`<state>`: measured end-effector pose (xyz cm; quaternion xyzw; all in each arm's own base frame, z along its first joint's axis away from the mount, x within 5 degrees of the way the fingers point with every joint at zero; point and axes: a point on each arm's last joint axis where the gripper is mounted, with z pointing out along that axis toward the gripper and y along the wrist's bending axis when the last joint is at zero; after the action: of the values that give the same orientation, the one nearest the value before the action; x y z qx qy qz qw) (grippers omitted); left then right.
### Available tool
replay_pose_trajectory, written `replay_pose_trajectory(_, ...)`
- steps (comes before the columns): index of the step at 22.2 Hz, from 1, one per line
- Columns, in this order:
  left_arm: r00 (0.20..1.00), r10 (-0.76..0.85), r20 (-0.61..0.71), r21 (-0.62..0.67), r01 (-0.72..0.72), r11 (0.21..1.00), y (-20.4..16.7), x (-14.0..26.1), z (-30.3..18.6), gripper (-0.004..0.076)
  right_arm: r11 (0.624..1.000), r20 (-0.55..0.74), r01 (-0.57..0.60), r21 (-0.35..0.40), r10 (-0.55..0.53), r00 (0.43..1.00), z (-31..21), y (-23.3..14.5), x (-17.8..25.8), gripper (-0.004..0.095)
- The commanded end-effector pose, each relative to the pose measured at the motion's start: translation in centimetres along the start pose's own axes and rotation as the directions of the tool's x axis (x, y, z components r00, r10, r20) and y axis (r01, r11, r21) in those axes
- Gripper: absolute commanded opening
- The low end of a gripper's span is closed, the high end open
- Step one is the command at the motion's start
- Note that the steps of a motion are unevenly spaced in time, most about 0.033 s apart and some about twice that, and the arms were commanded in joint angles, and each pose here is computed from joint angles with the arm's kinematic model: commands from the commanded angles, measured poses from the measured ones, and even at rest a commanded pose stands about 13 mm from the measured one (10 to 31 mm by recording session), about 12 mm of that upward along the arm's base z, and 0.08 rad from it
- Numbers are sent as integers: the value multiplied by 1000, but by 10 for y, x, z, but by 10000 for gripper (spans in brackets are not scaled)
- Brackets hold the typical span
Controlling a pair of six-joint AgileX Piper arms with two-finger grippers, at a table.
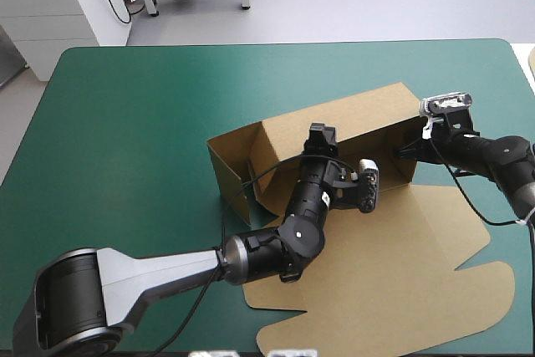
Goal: Fold the box
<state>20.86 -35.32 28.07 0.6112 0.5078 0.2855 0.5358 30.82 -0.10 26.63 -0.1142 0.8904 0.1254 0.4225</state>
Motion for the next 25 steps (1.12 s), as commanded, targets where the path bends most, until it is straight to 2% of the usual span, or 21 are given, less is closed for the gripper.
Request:
replay_pose_trajectory(1,995,-66,78,-87,73,994,35,-15,-39,298,997,49,-62,-41,64,997,-12,7,-13,-5)
replay_pose_trajectory(5,989,-99,107,-129,112,985,49,-23,-69,286,997,27,-71,-30,71,997,-13,6,-11,-5)
replay_pose_trajectory(7,985,-134,110,-161,151,975,65,-17,-82,149,995,16,-87,-47,88,996,-13,8,-10,-5)
replay_pose_trajectory(8,982,-156,110,-180,174,968,75,-12,-88,7,993,6,-97,-64,98,995,-14,10,-9,-5)
replay_pose_trajectory(11,966,-233,109,-250,254,934,115,17,-100,9,985,-18,-134,-106,133,991,-17,15,-9,-5)
replay_pose_trajectory(13,929,-351,120,-299,371,879,147,44,-106,9,979,-32,-157,-128,154,988,-20,18,-8,-5)
replay_pose_trajectory(15,862,-503,68,-339,494,801,178,92,-105,9,971,-30,-196,-139,194,981,-26,22,-12,-5)
replay_pose_trajectory(20,734,-679,-10,-374,627,683,199,154,-102,9,960,-115,-198,-197,178,977,-40,32,-26,-5)
replay_pose_trajectory(23,617,-785,-53,-402,707,582,205,188,-106,9,974,-166,-176,-143,151,974,-48,39,-41,-5)
replay_pose_trajectory(25,508,-858,-78,-420,764,490,206,210,-110,9,982,-191,-155,-108,133,973,-52,46,-49,-5)
